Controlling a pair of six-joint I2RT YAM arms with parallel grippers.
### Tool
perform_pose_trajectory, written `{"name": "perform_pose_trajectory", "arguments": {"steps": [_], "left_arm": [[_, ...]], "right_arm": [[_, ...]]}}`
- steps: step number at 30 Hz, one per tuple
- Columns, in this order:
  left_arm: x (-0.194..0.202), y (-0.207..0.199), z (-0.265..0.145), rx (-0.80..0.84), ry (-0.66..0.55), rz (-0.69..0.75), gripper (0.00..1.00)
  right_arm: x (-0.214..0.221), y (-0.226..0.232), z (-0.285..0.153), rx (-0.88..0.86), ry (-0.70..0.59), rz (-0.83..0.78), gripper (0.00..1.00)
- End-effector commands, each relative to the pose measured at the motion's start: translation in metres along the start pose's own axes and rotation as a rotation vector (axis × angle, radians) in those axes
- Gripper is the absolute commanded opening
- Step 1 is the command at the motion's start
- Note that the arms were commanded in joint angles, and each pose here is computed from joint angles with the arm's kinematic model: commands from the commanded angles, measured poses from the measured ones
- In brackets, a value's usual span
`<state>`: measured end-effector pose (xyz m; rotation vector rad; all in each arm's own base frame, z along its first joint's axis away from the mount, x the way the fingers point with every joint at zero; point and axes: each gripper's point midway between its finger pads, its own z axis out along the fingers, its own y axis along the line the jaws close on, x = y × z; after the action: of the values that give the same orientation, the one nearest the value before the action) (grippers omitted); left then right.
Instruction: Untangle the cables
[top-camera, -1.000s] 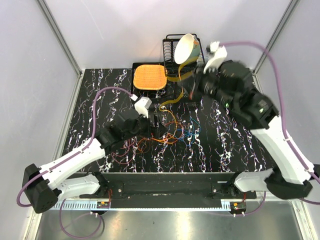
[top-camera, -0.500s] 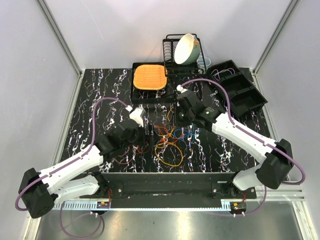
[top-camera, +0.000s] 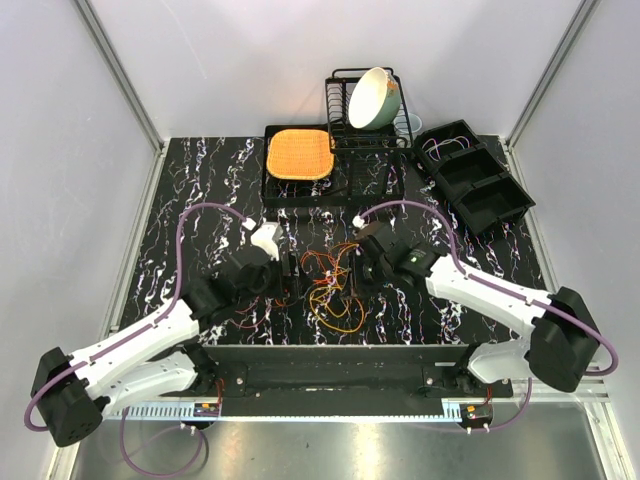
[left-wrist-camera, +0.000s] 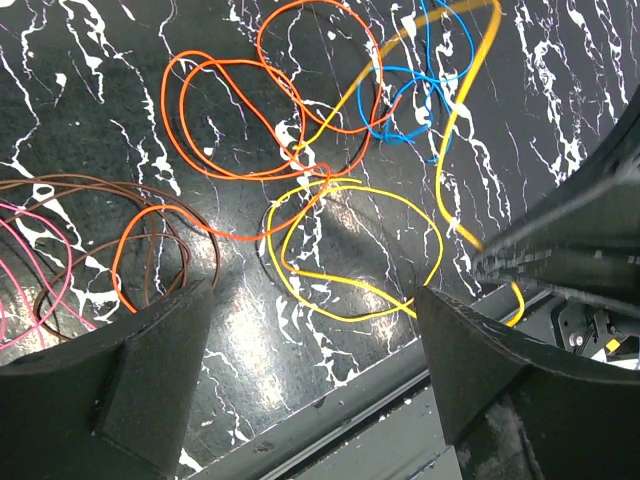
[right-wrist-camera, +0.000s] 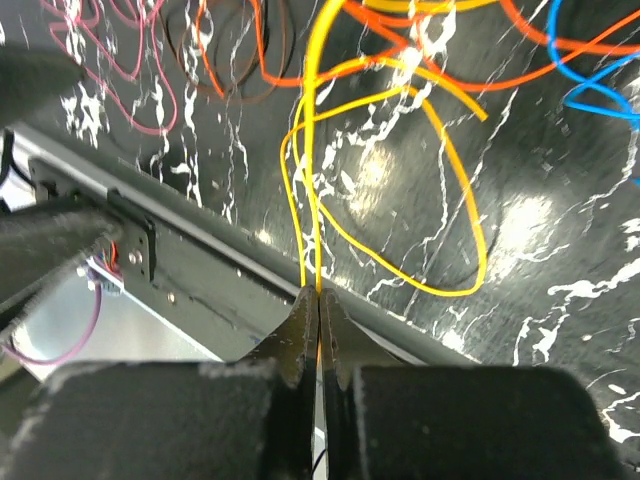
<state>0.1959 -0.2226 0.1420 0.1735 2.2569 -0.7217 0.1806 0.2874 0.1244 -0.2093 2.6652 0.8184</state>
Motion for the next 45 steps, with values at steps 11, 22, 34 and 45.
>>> {"name": "perform_pose_trajectory", "arguments": {"steps": [11,22,34,45], "left_arm": [[0.006,0.005,0.009,-0.010,-0.005,-0.022,0.82],[0.009,0.009,0.009,-0.022,-0.002,-0.013,0.82],[0.009,0.008,0.014,-0.016,0.001,-0.010,0.82],[0.014,0.008,0.017,-0.016,0.014,-0.016,0.82]], "right_arm": [[0.043,-0.005,0.059,-0.034,0.183,-0.005,0.03],[0.027,-0.007,0.039,0.048,0.151,-0.061,0.56],[0.022,-0.042,0.005,0.241,0.084,-0.080,0.66],[0.048,-0.040,0.034,0.114,0.154,-0.098,0.86]]}}
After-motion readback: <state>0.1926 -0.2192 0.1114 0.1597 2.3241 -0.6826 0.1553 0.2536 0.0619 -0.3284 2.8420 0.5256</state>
